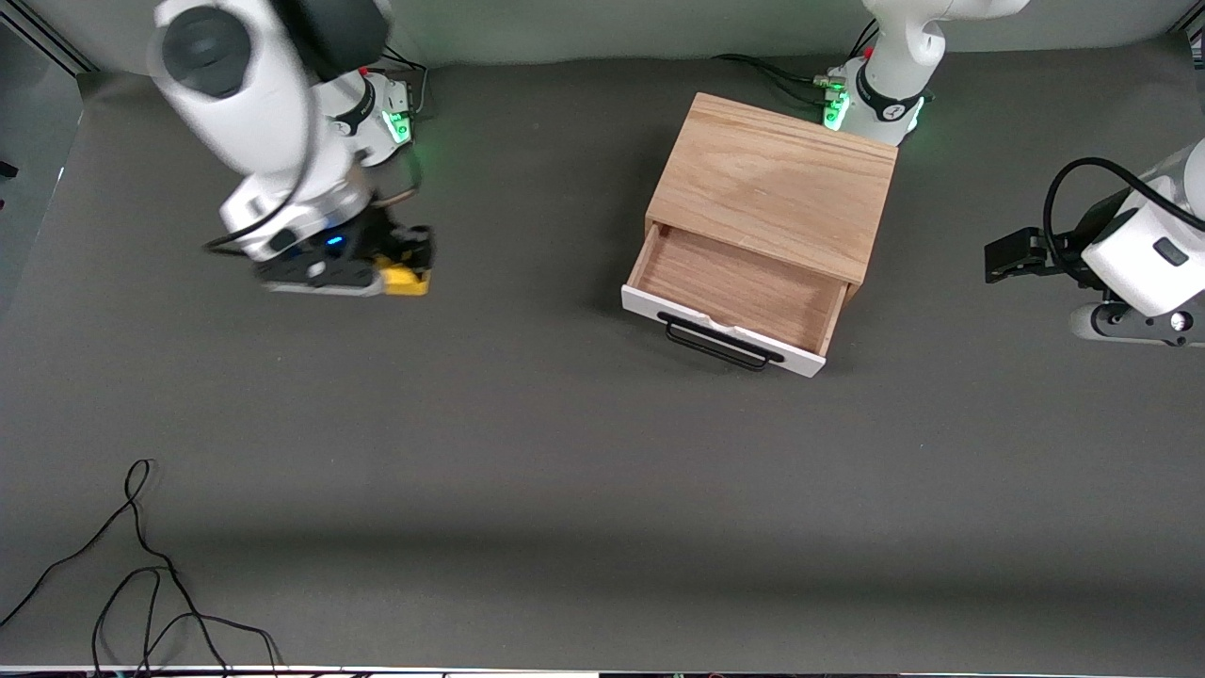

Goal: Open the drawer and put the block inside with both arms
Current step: 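Carry the yellow cube with the right gripper over the open drawer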

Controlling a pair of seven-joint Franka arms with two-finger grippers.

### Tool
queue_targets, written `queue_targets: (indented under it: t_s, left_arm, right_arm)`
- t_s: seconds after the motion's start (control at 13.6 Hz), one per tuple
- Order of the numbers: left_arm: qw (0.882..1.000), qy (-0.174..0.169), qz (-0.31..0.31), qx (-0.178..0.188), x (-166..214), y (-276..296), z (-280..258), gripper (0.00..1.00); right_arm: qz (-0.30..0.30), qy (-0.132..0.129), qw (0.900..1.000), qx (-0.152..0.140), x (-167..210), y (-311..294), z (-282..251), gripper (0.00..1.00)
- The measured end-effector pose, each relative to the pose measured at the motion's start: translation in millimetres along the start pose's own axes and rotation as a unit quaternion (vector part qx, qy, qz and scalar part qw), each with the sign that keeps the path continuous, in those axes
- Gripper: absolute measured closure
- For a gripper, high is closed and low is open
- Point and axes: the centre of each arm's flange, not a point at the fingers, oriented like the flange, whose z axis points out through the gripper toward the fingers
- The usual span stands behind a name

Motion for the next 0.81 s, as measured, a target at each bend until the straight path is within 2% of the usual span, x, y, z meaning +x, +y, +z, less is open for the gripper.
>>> queue_targets:
  t_s: [0.22, 0.44, 0.59, 0.81]
  left_arm:
    - [1.000, 0.002, 0.000, 0.000, 0, 0, 2, 0.00]
    - [1.000, 0.002, -0.002, 0.001, -4, -2, 5, 0.00]
    - [1.000, 0.012, -0.004, 0.001, -9, -4, 3, 0.00]
    - [0.999, 0.045, -0.003, 0.002, -25, -6, 13, 0.00]
  right_arm:
    - [0.036, 0.008, 0.999, 0.003, -25, -51, 1, 0.45]
    - [0.078, 0.024, 0.997, 0.007, -50, -132, 13, 0.45]
    - [0.104, 0.034, 0.994, 0.009, -65, -185, 30, 0.45]
    - [0.135, 0.025, 0.990, 0.013, -73, -235, 63, 0.45]
